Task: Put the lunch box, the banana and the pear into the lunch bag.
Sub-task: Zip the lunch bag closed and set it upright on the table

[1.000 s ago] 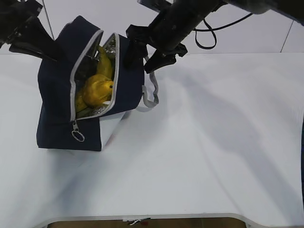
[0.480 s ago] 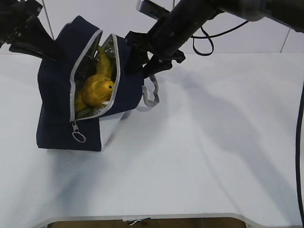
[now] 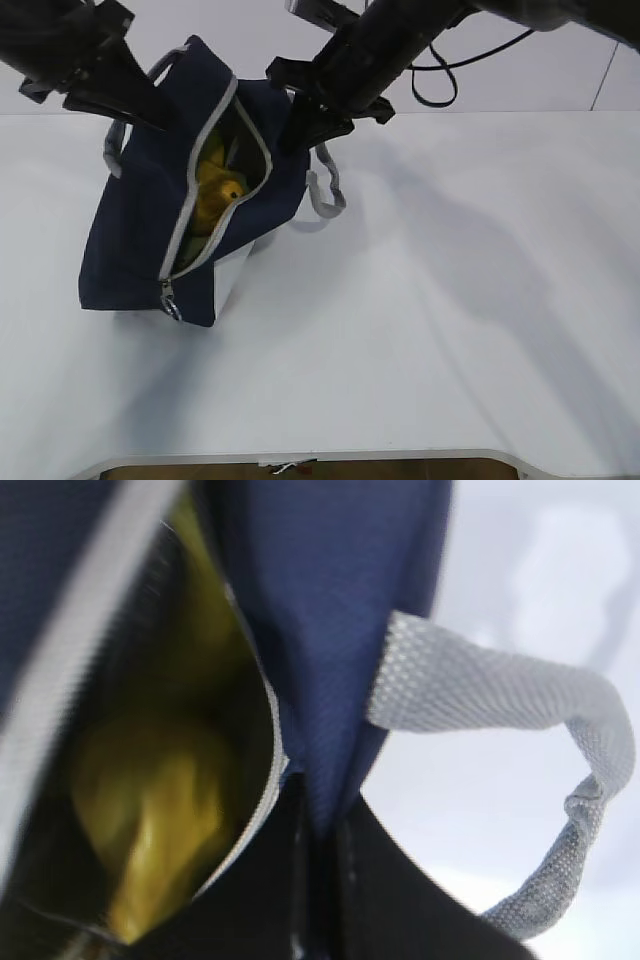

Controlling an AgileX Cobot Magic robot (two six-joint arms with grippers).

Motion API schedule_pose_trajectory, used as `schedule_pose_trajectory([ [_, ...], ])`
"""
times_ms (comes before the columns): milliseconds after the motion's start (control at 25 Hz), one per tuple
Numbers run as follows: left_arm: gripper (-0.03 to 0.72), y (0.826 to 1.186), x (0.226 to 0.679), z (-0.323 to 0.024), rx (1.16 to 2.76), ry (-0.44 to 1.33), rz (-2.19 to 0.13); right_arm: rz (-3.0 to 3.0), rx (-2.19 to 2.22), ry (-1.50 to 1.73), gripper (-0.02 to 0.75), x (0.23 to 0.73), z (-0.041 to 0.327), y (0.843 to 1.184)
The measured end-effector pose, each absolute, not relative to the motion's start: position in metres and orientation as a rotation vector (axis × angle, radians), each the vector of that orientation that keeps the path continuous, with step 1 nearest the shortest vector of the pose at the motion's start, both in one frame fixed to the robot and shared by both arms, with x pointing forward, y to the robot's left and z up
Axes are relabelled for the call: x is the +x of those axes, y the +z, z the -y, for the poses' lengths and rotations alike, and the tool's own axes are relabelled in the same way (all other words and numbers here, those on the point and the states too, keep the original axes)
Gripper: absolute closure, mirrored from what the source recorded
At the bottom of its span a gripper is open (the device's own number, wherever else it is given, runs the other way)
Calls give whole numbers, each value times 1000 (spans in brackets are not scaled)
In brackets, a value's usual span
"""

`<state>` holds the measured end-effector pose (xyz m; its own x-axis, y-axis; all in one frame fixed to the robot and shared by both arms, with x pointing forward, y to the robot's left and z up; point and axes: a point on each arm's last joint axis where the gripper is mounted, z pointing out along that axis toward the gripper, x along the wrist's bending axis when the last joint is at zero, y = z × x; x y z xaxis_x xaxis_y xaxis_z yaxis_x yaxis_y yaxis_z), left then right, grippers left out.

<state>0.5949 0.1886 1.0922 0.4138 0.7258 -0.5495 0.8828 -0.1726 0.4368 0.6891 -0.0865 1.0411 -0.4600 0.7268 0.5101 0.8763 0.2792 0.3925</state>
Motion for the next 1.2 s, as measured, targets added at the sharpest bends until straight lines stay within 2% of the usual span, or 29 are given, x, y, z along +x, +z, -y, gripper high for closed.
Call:
schedule_pose_trajectory([
  [280, 675, 1102, 590, -139, 1833, -298, -1266, 2594, -1575, -893, 725, 668, 115, 1101],
  [520, 675, 1106, 596, -129, 1724, -276, -1273, 2711, -1616, -955, 725, 649, 131, 1145],
  [680, 675, 1103, 598, -127, 1705, -291, -1282, 2726, -1631, -908, 725, 649, 133, 1140],
  [960, 675, 1079, 608, -119, 1710, -353, -1326, 2753, -1661, -746, 725, 653, 137, 1112],
  [1200, 675, 1071, 599, -92, 1743, -420, -1292, 2748, -1667, -711, 725, 653, 138, 1105],
])
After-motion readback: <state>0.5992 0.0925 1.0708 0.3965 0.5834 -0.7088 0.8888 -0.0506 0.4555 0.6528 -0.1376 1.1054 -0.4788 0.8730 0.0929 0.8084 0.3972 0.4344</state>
